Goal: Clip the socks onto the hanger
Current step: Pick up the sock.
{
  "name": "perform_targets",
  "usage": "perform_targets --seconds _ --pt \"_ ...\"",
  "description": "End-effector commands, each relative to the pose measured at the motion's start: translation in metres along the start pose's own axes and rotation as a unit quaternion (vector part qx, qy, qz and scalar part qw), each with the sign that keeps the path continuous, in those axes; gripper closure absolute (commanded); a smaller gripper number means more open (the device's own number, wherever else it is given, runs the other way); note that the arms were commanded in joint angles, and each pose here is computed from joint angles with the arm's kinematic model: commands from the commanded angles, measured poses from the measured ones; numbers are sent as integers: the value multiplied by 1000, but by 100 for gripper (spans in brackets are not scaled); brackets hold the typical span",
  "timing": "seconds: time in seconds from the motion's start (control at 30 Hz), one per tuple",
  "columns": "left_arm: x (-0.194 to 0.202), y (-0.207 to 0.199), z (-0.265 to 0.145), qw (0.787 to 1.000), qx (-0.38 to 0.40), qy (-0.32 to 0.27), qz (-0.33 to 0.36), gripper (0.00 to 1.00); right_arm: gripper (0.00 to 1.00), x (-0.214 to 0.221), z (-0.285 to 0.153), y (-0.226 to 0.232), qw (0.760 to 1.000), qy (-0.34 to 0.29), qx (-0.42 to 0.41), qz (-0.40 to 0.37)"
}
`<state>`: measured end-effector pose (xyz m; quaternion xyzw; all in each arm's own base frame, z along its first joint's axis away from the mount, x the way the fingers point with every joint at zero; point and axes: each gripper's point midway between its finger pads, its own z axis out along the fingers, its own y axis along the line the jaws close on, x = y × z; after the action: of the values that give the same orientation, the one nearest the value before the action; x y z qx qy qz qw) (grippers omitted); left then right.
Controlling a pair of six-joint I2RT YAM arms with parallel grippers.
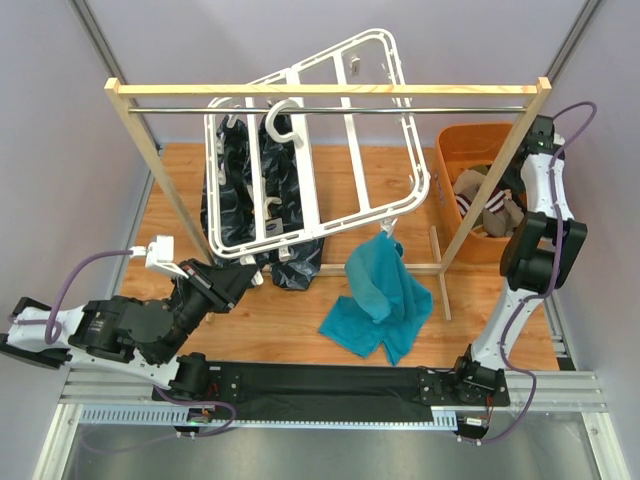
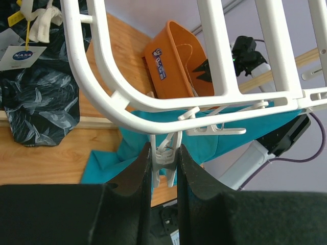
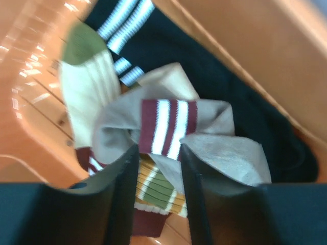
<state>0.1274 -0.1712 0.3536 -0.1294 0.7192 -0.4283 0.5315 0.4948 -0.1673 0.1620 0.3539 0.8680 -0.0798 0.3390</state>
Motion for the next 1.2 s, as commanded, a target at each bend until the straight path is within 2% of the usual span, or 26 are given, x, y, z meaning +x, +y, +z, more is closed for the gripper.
perform_targets --seconds 0.0,0.03,0.17,0.23,0.27,0.43,0.67,1.03,1.17 --pt "14 15 1 999 -15 13 47 100 59 -1 9 5 998 6 -37 53" --pt "14 15 1 999 -14 14 49 100 47 2 15 5 998 12 -36 58" --pt "16 13 2 999 -14 14 49 100 42 -1 25 6 995 19 -17 92" --pt "16 12 1 999 -14 14 49 100 43 -10 27 2 991 11 9 135" --pt "16 12 2 999 -14 13 49 100 44 2 34 -3 989 32 30 144" --pt "18 10 2 999 -13 15 51 100 51 4 40 8 981 49 25 186" --pt "19 10 3 999 -13 15 50 100 53 17 46 -1 975 60 61 205" --pt "20 11 3 998 -14 17 52 100 48 33 76 1 973 71 85 205" --pt "18 10 3 998 -14 15 52 100 55 34 80 2 972 73 88 207"
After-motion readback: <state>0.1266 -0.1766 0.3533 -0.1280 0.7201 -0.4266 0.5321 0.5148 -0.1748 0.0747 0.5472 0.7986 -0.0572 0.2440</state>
